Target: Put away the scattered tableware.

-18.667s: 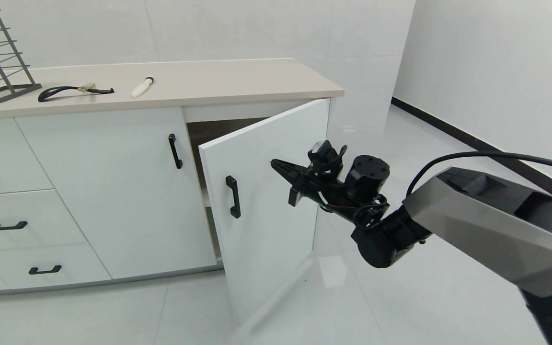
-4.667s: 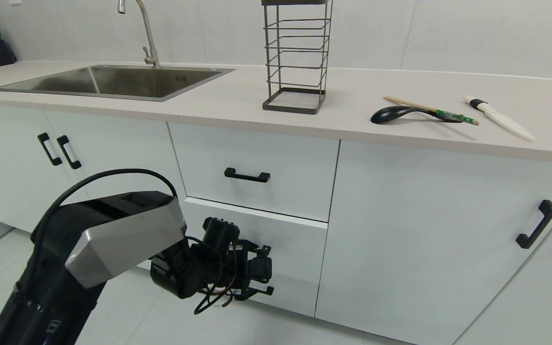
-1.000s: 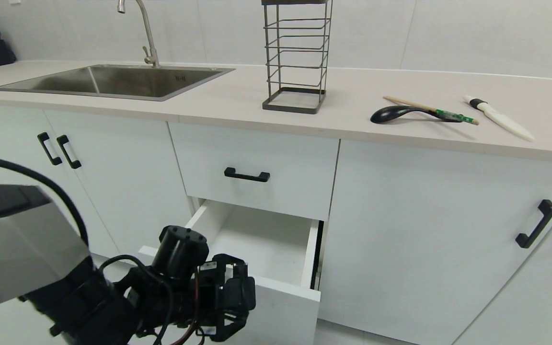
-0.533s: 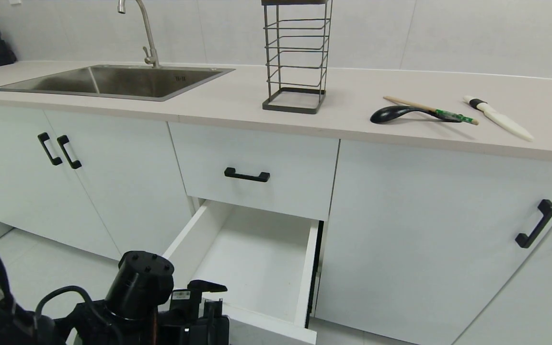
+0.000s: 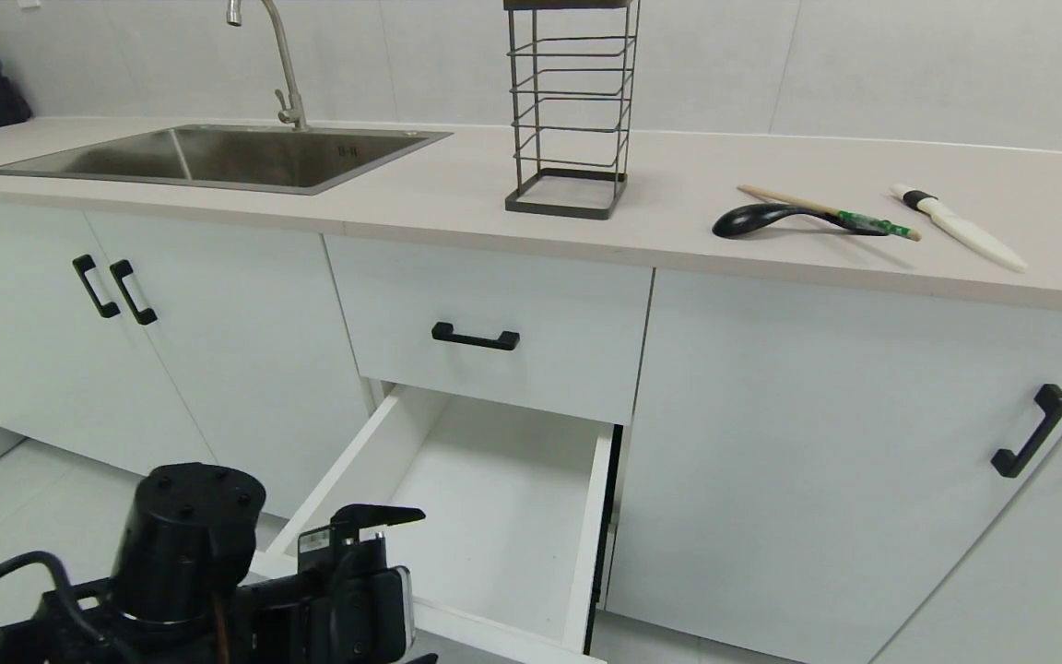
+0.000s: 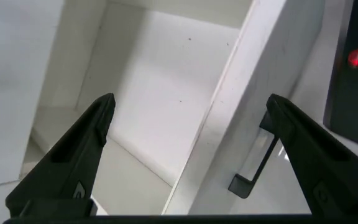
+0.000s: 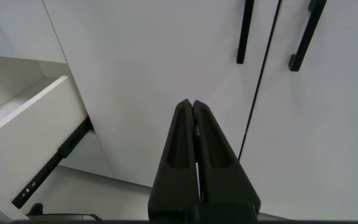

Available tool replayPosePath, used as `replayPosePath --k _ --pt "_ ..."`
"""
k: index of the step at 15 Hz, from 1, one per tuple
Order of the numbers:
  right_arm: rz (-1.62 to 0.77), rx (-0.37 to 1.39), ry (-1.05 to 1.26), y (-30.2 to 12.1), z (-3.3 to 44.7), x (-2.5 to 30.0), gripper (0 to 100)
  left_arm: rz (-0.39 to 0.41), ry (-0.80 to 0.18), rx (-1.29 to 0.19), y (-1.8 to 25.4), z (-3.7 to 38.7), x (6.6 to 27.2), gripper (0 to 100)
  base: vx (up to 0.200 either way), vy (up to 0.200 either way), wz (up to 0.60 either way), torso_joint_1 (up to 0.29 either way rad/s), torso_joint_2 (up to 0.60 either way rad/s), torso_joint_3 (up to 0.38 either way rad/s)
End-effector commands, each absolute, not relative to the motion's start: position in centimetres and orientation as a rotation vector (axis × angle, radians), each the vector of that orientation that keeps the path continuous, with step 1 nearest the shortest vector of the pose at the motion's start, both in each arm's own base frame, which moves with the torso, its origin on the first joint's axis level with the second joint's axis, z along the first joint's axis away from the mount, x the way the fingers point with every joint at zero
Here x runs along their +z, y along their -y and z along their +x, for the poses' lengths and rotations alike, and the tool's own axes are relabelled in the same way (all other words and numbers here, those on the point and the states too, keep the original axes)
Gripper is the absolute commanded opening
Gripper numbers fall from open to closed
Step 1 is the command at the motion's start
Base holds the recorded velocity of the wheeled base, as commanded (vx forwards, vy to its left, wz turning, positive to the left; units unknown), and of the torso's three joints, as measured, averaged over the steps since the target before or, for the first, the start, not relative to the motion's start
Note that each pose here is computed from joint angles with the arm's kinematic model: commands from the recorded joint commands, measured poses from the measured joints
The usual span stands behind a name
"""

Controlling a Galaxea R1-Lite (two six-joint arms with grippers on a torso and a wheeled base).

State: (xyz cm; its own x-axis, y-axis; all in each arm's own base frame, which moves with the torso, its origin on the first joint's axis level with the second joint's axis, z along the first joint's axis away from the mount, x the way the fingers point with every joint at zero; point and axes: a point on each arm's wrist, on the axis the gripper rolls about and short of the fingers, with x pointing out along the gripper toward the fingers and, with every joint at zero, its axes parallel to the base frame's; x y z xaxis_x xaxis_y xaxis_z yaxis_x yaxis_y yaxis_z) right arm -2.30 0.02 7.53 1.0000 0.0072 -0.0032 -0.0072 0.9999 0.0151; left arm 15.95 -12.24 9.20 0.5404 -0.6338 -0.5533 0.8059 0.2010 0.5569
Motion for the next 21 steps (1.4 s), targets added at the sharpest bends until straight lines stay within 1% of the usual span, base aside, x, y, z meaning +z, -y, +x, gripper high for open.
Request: replayPosePath --k 1,2,3,4,5,6,7,8,9,10,11,12,13,14,15,17,19,20,21 --pt "0.015 0.008 -0.005 0.0 -2.3 7.5 0 0.894 -0.155 -0.977 11.6 15.3 10.8 100 0.000 0.000 0.00 0.000 0.00 0.000" --pt "0.015 0.008 -0.005 0.0 -2.3 7.5 0 0.795 -0.159 -0.894 10.0 14.8 12.2 100 0.000 0.000 0.00 0.000 0.00 0.000" --pt "0.015 0.008 -0.005 0.0 -2.3 7.5 0 0.731 -0.160 -0.861 9.3 14.3 13.1 100 0.000 0.000 0.00 0.000 0.00 0.000" --pt "0.015 0.008 -0.005 0.0 -2.3 7.5 0 0.647 -0.165 -0.834 8.9 13.9 14.0 100 0.000 0.000 0.00 0.000 0.00 0.000" --pt "0.015 0.008 -0.005 0.0 -2.3 7.5 0 0.433 -0.172 -0.752 8.0 13.6 15.8 100 0.000 0.000 0.00 0.000 0.00 0.000" --pt "0.015 0.008 -0.005 0.0 -2.3 7.5 0 0.280 -0.177 -0.677 7.1 13.6 16.8 100 0.000 0.000 0.00 0.000 0.00 0.000" --pt "0.015 0.008 -0.005 0.0 -2.3 7.5 0 0.223 -0.178 -0.647 6.6 13.5 17.1 100 0.000 0.000 0.00 0.000 0.00 0.000" --pt "0.015 0.008 -0.005 0.0 -2.3 7.5 0 0.101 -0.131 -0.593 5.3 12.4 18.2 100 0.000 0.000 0.00 0.000 0.00 0.000" --pt "0.015 0.008 -0.005 0.0 -2.3 7.5 0 0.077 -0.089 -0.579 4.5 11.5 18.6 100 0.000 0.000 0.00 0.000 0.00 0.000" --pt "0.015 0.008 -0.005 0.0 -2.3 7.5 0 0.075 -0.051 -0.521 3.3 10.2 18.4 100 0.000 0.000 0.00 0.000 0.00 0.000" --pt "0.015 0.008 -0.005 0.0 -2.3 7.5 0 0.076 -0.014 -0.486 2.7 9.1 18.1 100 0.000 0.000 0.00 0.000 0.00 0.000" --pt "0.015 0.008 -0.005 0.0 -2.3 7.5 0 0.077 0.064 -0.446 1.9 7.0 17.8 100 0.000 0.000 0.00 0.000 0.00 0.000" --pt "0.015 0.008 -0.005 0.0 -2.3 7.5 0 0.083 0.131 -0.417 1.3 4.6 16.8 100 0.000 0.000 0.00 0.000 0.00 0.000" --pt "0.015 0.008 -0.005 0.0 -2.3 7.5 0 0.087 0.156 -0.395 1.1 3.6 16.3 100 0.000 0.000 0.00 0.000 0.00 0.000" --pt "0.015 0.008 -0.005 0.0 -2.3 7.5 0 0.089 0.181 -0.327 0.7 1.9 14.8 100 0.000 0.000 0.00 0.000 0.00 0.000" --pt "0.015 0.008 -0.005 0.0 -2.3 7.5 0 0.092 0.197 -0.281 0.6 -0.2 12.4 100 0.000 0.000 0.00 0.000 0.00 0.000" --pt "0.015 0.008 -0.005 0.0 -2.3 7.5 0 0.091 0.220 -0.283 0.5 -2.0 10.8 100 0.000 0.000 0.00 0.000 0.00 0.000" --pt "0.017 0.008 -0.005 0.0 -2.3 7.5 0 0.089 0.206 -0.273 0.5 -2.3 10.0 100 0.000 0.000 0.00 0.000 0.00 0.000" --pt "0.015 0.008 -0.005 0.0 -2.3 7.5 0 0.064 0.194 -0.259 0.6 -2.6 9.5 100 0.000 0.000 0.00 0.000 0.00 0.000"
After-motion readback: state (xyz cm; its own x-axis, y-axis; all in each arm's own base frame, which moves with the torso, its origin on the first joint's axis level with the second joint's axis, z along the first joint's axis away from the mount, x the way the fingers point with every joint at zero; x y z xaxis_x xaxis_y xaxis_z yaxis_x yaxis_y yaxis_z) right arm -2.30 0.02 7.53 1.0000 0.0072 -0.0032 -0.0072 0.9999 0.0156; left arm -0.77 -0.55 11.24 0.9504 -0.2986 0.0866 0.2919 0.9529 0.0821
